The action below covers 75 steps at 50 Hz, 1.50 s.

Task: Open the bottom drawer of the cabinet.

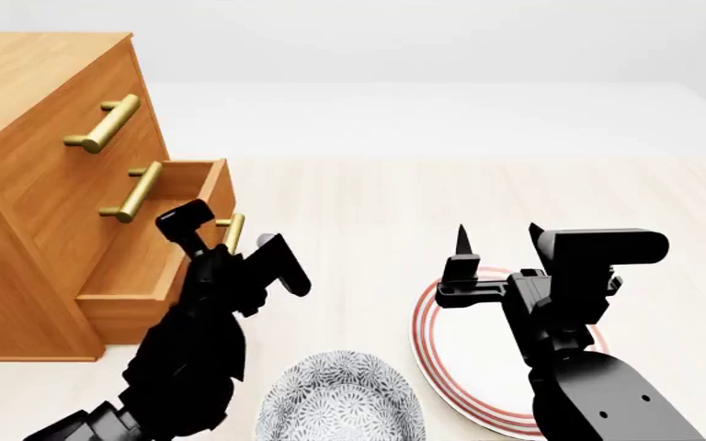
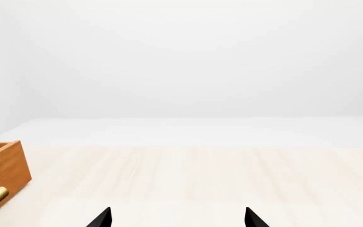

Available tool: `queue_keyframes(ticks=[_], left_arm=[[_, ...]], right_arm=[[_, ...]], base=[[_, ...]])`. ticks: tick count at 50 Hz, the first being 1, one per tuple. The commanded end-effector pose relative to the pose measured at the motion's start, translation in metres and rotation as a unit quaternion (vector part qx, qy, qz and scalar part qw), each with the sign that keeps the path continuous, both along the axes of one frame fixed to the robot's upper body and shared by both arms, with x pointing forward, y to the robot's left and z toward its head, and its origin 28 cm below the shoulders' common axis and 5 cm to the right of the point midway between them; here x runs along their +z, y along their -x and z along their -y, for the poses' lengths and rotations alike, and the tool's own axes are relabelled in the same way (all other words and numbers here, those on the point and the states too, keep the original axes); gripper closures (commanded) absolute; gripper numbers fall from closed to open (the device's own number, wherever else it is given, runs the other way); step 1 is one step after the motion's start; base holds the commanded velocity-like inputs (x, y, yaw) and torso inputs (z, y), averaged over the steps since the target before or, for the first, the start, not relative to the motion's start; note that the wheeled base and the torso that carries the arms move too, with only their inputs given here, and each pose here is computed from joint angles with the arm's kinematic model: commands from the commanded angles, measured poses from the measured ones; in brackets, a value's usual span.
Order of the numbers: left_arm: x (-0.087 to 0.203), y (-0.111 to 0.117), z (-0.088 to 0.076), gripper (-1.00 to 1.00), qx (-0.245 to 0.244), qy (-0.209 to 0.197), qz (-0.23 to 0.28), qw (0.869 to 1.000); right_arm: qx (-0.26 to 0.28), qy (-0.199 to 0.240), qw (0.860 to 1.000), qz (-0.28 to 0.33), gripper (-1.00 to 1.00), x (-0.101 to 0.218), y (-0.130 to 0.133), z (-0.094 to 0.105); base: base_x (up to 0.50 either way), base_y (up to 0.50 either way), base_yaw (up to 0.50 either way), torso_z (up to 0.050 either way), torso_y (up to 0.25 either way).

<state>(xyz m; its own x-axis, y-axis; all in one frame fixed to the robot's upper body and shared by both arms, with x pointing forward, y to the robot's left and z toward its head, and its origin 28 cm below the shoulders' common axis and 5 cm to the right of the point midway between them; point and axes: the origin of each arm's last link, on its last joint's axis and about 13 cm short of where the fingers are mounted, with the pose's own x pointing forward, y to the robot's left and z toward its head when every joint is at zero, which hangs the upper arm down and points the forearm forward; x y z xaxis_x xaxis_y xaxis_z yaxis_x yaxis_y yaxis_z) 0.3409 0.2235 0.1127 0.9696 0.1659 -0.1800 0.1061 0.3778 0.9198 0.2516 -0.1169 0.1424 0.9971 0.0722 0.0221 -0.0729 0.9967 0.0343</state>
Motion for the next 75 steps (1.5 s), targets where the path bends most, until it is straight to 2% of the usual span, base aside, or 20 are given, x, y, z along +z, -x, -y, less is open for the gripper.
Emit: queue_keyframes(ticks=[1, 6, 13, 14, 15, 21, 26, 31, 36, 43, 48, 51, 60, 61, 64, 66, 68, 69, 72, 75], left_arm=[[0.016, 0.004, 0.003, -1.00, -0.016, 0.024, 0.016, 0.999], [0.026, 0.004, 0.002, -1.00, -0.013, 0.038, 0.031, 0.999], [0.039, -0.003, -0.002, -1.00, 0.011, 0.084, 0.052, 0.995], [0.040, -0.004, -0.003, -1.00, 0.013, 0.111, 0.045, 0.993], [0.041, -0.005, -0.003, -1.00, 0.014, 0.117, 0.042, 0.992], [0.044, -0.008, -0.005, -1.00, 0.020, 0.136, 0.051, 0.989], [0.048, -0.009, -0.005, -1.00, 0.022, 0.199, 0.036, 0.979], [0.049, -0.010, -0.005, -1.00, 0.025, 0.272, 0.002, 0.962], [0.047, -0.013, -0.008, -1.00, 0.035, 0.283, 0.002, 0.958], [0.049, -0.016, -0.008, -1.00, 0.053, 0.333, -0.012, 0.941], [0.049, -0.016, -0.009, -1.00, 0.055, 0.334, -0.013, 0.941], [0.051, -0.019, -0.011, -1.00, 0.066, 0.358, -0.017, 0.931], [0.051, -0.019, -0.011, -1.00, 0.066, 0.358, -0.017, 0.931], [0.050, -0.023, -0.014, -1.00, 0.083, 0.370, -0.012, 0.925], [0.050, -0.024, -0.014, -1.00, 0.083, 0.370, -0.012, 0.925], [0.049, -0.028, -0.017, -1.00, 0.102, 0.383, -0.015, 0.918], [0.049, -0.028, -0.017, -1.00, 0.102, 0.383, -0.015, 0.918], [0.050, -0.028, -0.018, -1.00, 0.107, 0.396, -0.022, 0.912], [0.050, -0.029, -0.019, -1.00, 0.108, 0.401, -0.025, 0.909], [0.051, -0.030, -0.020, -1.00, 0.114, 0.423, -0.036, 0.898]], right_arm=[[0.001, 0.000, 1.000, 0.001, -1.00, 0.001, 0.000, 0.000], [0.001, 0.000, 1.000, 0.002, -1.00, 0.001, 0.000, 0.000], [0.002, 0.000, 1.000, 0.002, -1.00, 0.002, -0.001, 0.000], [0.002, 0.000, 1.000, 0.003, -1.00, 0.002, -0.001, 0.000], [0.002, 0.000, 1.000, 0.002, -1.00, 0.001, -0.001, 0.000], [0.001, 0.000, 1.000, 0.001, -1.00, 0.001, 0.000, 0.000], [0.001, 0.000, 1.000, 0.002, -1.00, 0.003, 0.000, 0.000], [0.001, 0.000, 1.000, 0.000, -1.00, 0.001, 0.000, 0.000], [0.001, 0.000, 1.000, 0.000, -1.00, 0.001, 0.000, 0.000], [0.001, -0.001, 1.000, 0.000, -1.00, 0.000, 0.000, 0.000], [0.000, -0.001, 1.000, 0.001, -1.00, 0.000, 0.000, 0.000], [0.001, -0.001, 1.000, 0.002, -1.00, 0.001, 0.000, 0.000], [0.001, -0.001, 1.000, 0.002, -1.00, 0.001, 0.000, 0.000], [0.000, -0.001, 1.000, 0.002, -1.00, 0.002, -0.001, 0.000], [0.000, -0.001, 1.000, 0.002, -1.00, 0.002, -0.001, 0.000], [-0.001, -0.002, 1.000, 0.001, -1.00, 0.001, -0.001, 0.001], [-0.001, -0.002, 1.000, 0.001, -1.00, 0.001, -0.001, 0.001], [-0.002, -0.002, 1.000, 0.001, -1.00, 0.001, -0.002, 0.001], [-0.001, -0.002, 1.000, 0.001, -1.00, 0.001, -0.001, 0.001], [-0.001, -0.001, 1.000, 0.001, -1.00, 0.001, -0.001, 0.000]], base=[[0.00, 0.00, 0.00, 0.000, 0.000], [0.00, 0.00, 0.00, 0.000, 0.000], [0.00, 0.00, 0.00, 0.000, 0.000], [0.00, 0.00, 0.00, 0.000, 0.000], [0.00, 0.00, 0.00, 0.000, 0.000], [0.00, 0.00, 0.00, 0.000, 0.000], [0.00, 0.00, 0.00, 0.000, 0.000], [0.00, 0.00, 0.00, 0.000, 0.000], [0.00, 0.00, 0.00, 0.000, 0.000], [0.00, 0.00, 0.00, 0.000, 0.000], [0.00, 0.00, 0.00, 0.000, 0.000], [0.00, 0.00, 0.00, 0.000, 0.000], [0.00, 0.00, 0.00, 0.000, 0.000], [0.00, 0.00, 0.00, 0.000, 0.000], [0.00, 0.00, 0.00, 0.000, 0.000], [0.00, 0.00, 0.00, 0.000, 0.000], [0.00, 0.00, 0.00, 0.000, 0.000], [0.00, 0.00, 0.00, 0.000, 0.000], [0.00, 0.00, 0.00, 0.000, 0.000], [0.00, 0.00, 0.00, 0.000, 0.000]])
